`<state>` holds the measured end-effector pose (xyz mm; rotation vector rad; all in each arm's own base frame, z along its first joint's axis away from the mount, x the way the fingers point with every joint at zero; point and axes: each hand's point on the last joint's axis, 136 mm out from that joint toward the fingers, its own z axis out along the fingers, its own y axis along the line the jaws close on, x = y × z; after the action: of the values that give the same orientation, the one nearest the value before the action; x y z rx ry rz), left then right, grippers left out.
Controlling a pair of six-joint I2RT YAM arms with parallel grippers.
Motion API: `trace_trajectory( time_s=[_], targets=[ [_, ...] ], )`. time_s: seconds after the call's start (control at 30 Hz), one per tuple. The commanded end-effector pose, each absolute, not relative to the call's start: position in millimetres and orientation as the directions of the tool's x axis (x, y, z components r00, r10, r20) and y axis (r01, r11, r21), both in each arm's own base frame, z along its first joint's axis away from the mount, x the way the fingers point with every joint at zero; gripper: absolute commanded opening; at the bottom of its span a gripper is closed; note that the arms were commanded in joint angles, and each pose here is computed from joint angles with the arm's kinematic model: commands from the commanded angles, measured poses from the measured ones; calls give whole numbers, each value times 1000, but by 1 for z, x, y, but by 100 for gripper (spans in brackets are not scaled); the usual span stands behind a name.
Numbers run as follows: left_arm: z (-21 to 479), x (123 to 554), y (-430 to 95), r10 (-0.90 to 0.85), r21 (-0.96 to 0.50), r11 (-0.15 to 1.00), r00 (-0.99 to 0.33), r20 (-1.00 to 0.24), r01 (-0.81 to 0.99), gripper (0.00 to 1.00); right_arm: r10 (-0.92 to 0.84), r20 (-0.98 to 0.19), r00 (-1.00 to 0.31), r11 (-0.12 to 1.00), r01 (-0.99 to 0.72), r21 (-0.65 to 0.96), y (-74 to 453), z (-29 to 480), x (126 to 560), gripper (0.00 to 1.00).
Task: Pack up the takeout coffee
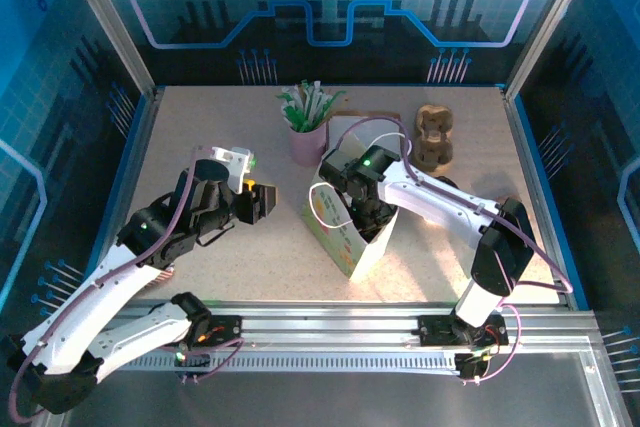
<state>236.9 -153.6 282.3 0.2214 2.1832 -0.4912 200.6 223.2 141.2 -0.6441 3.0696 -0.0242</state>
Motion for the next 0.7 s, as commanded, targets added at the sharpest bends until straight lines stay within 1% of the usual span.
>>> trace_trajectory(
  time_s=[0.0, 0.67],
  targets=[
    [278, 238, -148, -10, -249, 918, -609, -793, 309, 53, -373, -1, -928, 928, -373, 13, 231, 126, 205, 47],
    [278, 238, -146, -4, -237, 922, -604, -797, 307, 53, -373, 7, -928, 928, -373, 11, 229, 120, 204, 47]
  ],
)
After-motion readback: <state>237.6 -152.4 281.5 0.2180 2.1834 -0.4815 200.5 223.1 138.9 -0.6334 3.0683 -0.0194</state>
